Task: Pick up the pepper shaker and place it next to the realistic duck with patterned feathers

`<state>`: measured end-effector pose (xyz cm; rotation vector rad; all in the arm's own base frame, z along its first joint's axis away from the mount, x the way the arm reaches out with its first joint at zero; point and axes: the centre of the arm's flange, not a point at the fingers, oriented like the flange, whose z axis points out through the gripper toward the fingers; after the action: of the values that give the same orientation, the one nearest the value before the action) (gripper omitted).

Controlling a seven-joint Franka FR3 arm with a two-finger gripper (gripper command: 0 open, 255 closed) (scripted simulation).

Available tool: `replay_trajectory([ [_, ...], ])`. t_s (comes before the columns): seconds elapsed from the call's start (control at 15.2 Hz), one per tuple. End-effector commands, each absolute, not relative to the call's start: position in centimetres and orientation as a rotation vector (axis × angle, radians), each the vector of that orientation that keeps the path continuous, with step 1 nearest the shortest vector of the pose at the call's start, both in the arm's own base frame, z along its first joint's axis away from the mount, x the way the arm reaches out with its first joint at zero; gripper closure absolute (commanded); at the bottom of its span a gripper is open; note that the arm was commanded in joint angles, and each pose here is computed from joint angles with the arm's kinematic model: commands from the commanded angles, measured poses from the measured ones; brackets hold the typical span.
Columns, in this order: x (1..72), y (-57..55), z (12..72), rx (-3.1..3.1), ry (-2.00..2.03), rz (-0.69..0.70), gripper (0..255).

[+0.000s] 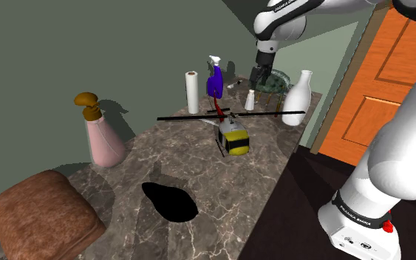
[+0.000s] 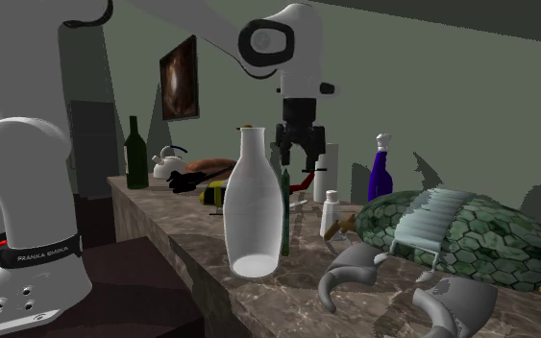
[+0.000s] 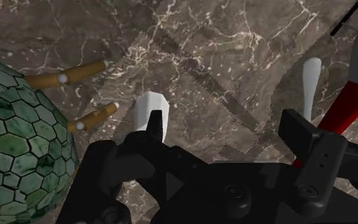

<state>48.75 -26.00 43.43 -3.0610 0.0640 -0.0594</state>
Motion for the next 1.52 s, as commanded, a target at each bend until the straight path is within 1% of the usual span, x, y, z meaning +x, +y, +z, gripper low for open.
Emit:
replay_trajectory([
  [0.0, 50.4, -27.9, 42.6, -3.058, 0.048, -0.069, 0],
  [0.33, 54.3, -32.6, 40.3, -3.05, 0.015, -0.089, 0],
  [0.86, 54.8, -32.4, 36.2, -3.049, 0.014, -0.09, 0],
  [1.39, 54.8, -32.4, 36.2, -3.049, 0.014, -0.09, 0],
  [1.45, 54.8, -32.4, 36.2, -3.049, 0.014, -0.09, 255],
])
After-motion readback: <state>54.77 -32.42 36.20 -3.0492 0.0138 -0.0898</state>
